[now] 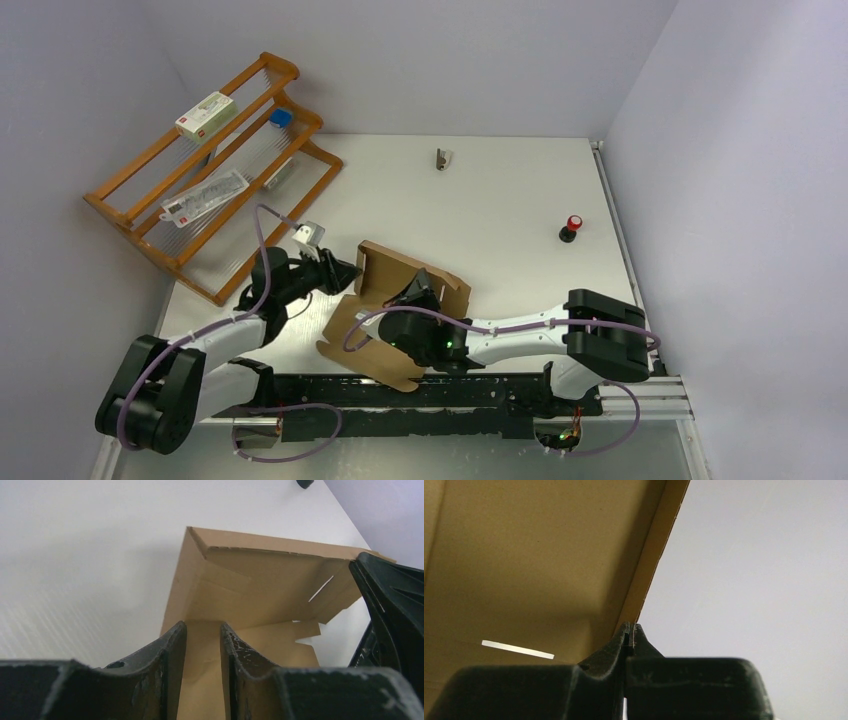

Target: Fold the paper box

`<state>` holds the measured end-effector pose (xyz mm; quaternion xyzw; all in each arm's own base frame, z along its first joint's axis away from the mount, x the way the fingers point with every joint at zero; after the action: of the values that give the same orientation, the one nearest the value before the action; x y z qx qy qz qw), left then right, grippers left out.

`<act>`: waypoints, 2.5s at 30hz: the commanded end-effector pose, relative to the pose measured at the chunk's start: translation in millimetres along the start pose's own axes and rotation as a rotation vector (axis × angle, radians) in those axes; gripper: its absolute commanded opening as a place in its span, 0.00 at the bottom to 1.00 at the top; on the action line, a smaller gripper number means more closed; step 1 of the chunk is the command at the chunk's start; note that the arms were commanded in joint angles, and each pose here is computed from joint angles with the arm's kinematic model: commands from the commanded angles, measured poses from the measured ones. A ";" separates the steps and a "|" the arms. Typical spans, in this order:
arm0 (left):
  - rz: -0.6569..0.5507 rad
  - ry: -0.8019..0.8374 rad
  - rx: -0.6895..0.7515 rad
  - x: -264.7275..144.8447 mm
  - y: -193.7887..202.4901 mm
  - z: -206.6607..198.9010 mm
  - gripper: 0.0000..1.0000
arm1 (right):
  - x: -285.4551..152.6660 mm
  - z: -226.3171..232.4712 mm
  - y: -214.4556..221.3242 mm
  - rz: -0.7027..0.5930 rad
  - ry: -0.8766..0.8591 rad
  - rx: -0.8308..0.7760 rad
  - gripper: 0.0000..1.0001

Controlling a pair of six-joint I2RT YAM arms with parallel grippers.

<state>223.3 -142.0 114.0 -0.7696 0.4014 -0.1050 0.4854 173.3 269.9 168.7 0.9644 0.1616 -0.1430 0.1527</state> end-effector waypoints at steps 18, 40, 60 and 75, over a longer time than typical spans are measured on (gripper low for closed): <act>-0.086 -0.017 0.049 2.6 -2.0 -7.4 0.28 | -9.6 7.1 -15.4 -0.074 -0.013 -0.014 0.00; -0.089 -0.102 0.039 -2.1 -4.4 -5.2 0.28 | 26.6 -48.2 3.2 -0.073 -0.265 0.766 0.54; 0.081 -0.186 -0.050 11.2 1.6 -1.5 0.62 | 42.1 53.7 137.3 0.266 -0.576 1.864 0.54; 0.144 -0.224 -0.081 16.0 15.1 4.0 0.64 | 33.7 98.7 122.5 0.163 -0.761 1.988 0.45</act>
<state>221.7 -150.0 88.2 -0.7599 0.4118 0.0390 0.5015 224.0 129.0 95.9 0.5713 -0.1836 -0.4827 -0.6379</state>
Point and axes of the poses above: each gripper's point midway between its finger pads, its own x axis out along the fingers, its own z axis along the line the jaws close on, y = z × x, the point moved 6 cm from there along -x, back along the fingers, and after that the axes turned 2 degrees about -x, right-handed, at the moved point
